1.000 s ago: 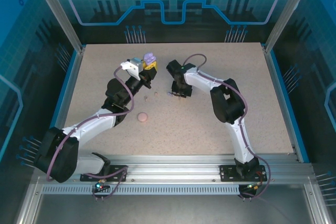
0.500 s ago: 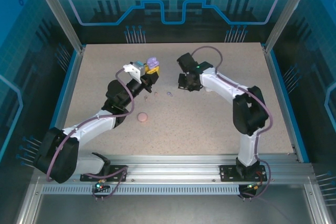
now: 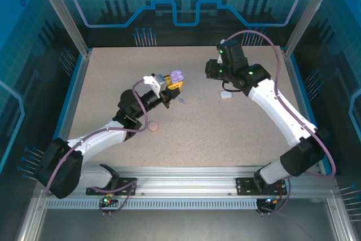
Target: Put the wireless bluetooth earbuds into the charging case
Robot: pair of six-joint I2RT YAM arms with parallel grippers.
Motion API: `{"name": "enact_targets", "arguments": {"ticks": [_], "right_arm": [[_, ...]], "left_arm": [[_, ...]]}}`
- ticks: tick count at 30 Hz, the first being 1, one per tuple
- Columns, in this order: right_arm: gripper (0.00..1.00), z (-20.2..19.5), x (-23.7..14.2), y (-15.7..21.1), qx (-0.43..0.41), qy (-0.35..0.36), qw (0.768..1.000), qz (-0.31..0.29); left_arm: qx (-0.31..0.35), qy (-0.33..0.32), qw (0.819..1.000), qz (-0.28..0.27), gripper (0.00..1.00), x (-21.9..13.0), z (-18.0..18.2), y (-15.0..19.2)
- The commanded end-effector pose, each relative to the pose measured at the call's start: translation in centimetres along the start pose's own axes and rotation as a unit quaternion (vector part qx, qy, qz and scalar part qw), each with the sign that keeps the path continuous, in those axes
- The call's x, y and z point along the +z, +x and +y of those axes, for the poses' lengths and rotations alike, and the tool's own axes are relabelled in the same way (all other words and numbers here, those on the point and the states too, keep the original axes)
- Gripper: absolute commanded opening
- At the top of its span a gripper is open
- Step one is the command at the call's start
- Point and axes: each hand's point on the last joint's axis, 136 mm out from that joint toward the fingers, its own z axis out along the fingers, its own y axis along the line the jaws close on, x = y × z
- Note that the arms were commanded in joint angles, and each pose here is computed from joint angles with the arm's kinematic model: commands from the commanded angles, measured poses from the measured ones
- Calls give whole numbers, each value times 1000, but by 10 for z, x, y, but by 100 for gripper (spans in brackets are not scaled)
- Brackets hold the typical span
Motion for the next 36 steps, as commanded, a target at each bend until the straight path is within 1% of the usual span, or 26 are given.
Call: {"name": "enact_targets", "arguments": {"ticks": [1,6,9,14,21,30,36], "right_arm": [[14,21,-36,-29,-33,-55,997,-51],[14,46,-78,-44,-66,-124,986,-91],[14,59,-93,-43,-79,-159,979,-97],[14,76,-105,-34,-96,-193,972,-92],[13,95,-104,-9,-114,-219,966,-71],[13,98,-82,13,-107,-216,970,-43],[12,99,-71,19,-101,-216,971,-33]], "left_arm": [[53,20,998,-38,0,6,-14,-31],[66,23,997,-35,0,15,-19,-26],[68,28,997,-31,0,20,-20,-23],[68,24,997,-29,0,27,-18,-19],[65,22,997,-27,0,32,-16,-14],[65,22,997,-29,0,34,-16,-15],[64,23,997,-28,0,35,-17,-14]]}}
